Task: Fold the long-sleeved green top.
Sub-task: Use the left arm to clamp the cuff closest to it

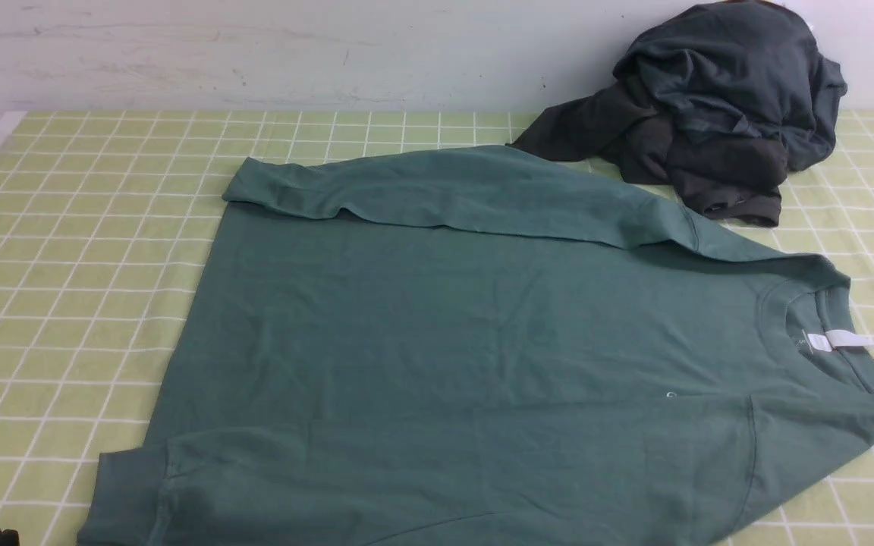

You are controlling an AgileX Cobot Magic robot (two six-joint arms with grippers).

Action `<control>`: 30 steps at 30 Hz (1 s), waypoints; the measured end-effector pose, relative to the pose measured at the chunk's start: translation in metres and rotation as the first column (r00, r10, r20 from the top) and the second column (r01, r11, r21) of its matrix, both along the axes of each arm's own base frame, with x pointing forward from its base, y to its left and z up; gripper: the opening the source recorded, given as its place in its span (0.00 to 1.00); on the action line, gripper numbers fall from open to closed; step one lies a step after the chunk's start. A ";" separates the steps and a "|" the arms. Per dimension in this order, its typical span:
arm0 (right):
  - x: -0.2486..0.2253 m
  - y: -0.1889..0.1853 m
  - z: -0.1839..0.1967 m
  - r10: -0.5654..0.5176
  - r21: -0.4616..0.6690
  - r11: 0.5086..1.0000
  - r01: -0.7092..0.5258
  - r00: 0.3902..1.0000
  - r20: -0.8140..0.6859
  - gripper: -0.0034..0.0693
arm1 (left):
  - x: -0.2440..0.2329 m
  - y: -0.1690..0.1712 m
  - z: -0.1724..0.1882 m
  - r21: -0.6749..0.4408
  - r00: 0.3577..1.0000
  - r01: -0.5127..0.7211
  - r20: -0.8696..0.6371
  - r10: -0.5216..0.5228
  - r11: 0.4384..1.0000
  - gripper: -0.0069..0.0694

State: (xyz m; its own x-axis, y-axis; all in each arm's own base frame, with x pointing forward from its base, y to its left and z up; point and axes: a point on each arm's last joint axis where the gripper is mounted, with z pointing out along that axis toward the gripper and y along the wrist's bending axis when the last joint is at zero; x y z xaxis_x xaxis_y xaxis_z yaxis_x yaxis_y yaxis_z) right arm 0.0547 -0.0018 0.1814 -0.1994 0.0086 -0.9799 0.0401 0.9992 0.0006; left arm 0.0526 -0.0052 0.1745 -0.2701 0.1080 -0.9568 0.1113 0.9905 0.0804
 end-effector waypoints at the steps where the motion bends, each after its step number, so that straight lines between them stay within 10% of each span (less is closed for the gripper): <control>1: 0.000 0.000 0.000 0.000 0.000 1.000 0.000 1.000 0.000 0.04 | 0.000 0.000 0.000 0.000 1.000 0.000 0.000 0.000 1.000 0.09; 30: 0.000 0.000 0.000 -0.002 0.011 1.000 0.002 1.000 0.002 0.04 | 0.000 0.000 0.001 0.010 1.000 -0.001 0.010 0.001 1.000 0.09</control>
State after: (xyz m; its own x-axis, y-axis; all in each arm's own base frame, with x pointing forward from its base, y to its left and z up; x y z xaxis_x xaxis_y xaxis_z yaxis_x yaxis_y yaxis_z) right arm 0.0547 -0.0018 0.1815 -0.1978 0.0200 -0.9800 0.0424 0.9990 0.0118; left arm 0.0528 -0.0049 0.1753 -0.2611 0.1172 -0.9582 0.1093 0.9898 0.0913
